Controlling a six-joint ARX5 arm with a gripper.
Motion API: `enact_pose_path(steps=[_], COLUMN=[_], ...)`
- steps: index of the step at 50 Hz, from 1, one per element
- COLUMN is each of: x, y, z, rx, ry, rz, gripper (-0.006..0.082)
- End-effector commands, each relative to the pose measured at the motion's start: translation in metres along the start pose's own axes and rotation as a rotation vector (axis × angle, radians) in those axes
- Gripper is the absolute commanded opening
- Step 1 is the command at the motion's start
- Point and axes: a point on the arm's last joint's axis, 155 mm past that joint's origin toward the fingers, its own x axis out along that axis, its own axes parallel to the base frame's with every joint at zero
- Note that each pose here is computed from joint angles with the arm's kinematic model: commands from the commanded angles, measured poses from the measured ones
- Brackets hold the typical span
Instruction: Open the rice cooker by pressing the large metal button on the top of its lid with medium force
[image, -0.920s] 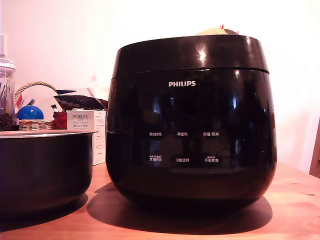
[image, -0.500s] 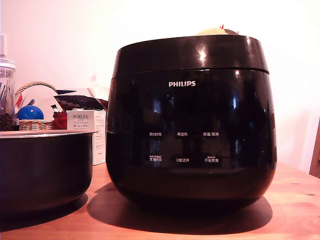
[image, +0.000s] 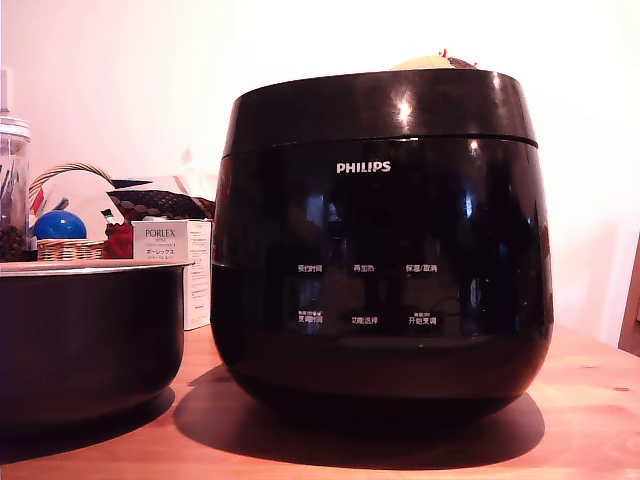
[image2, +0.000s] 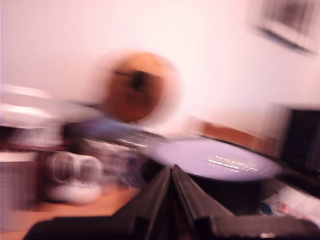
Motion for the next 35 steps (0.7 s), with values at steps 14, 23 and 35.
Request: enact_pose_path(steps=[14,23,35], x=[0.023,0.042,0.074], y=[-0.029,-0.029,-0.03], z=[-0.014,-0.011,-0.017], rx=[-0.153,-0.038,0.08], ry=[0.229,0.263,0.262], rz=[-0.221,-0.277,-0.334], gripper=[-0.0024,-0.0024,-0.0024])
